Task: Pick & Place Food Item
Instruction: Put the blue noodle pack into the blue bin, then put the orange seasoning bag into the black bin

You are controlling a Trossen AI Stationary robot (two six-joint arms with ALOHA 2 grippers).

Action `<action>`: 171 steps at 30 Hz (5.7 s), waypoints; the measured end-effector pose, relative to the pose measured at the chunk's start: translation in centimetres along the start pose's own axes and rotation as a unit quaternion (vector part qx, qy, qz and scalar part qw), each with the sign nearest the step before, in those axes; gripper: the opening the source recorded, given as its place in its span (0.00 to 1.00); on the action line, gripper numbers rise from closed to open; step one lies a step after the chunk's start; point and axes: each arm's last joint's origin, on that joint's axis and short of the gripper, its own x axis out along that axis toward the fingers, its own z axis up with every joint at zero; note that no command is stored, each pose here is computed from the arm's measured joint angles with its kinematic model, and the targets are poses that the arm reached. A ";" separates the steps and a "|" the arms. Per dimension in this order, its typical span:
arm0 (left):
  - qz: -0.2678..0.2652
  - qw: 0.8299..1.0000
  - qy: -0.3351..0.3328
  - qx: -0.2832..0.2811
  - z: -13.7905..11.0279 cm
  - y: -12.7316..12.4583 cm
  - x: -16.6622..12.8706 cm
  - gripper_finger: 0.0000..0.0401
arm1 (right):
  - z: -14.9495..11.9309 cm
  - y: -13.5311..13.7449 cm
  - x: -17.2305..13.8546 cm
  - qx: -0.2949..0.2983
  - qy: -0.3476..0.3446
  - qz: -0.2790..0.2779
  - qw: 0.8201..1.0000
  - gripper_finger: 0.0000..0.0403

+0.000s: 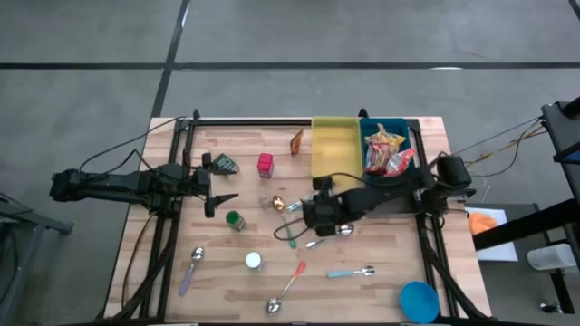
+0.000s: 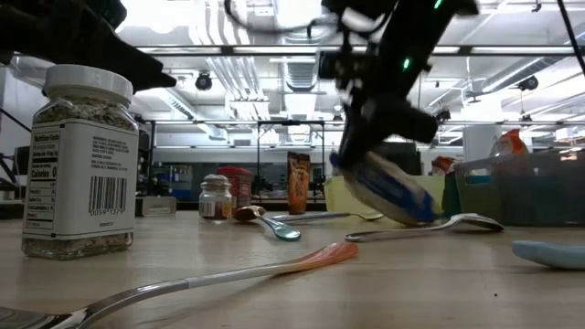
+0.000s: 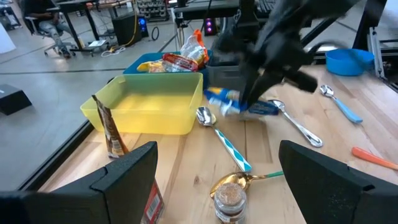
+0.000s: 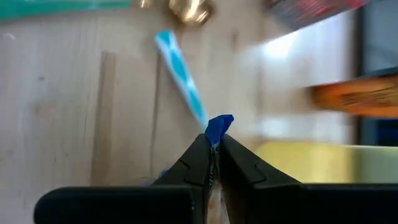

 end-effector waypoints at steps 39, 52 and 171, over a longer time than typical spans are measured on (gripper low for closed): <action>-0.002 1.000 0.027 0.005 -0.5 0.0 0.0 0.85 | -7.9 -12.3 -13.2 0.303 0.008 -0.334 0.892 0.05; -0.002 1.000 0.028 0.005 -0.5 0.0 0.0 0.85 | -14.1 -16.9 -11.5 0.452 -0.018 -0.465 0.761 0.05; -0.004 0.998 0.054 0.009 -1.1 -0.1 0.0 0.85 | -12.6 -7.6 -15.2 0.270 -0.454 -0.046 0.848 0.57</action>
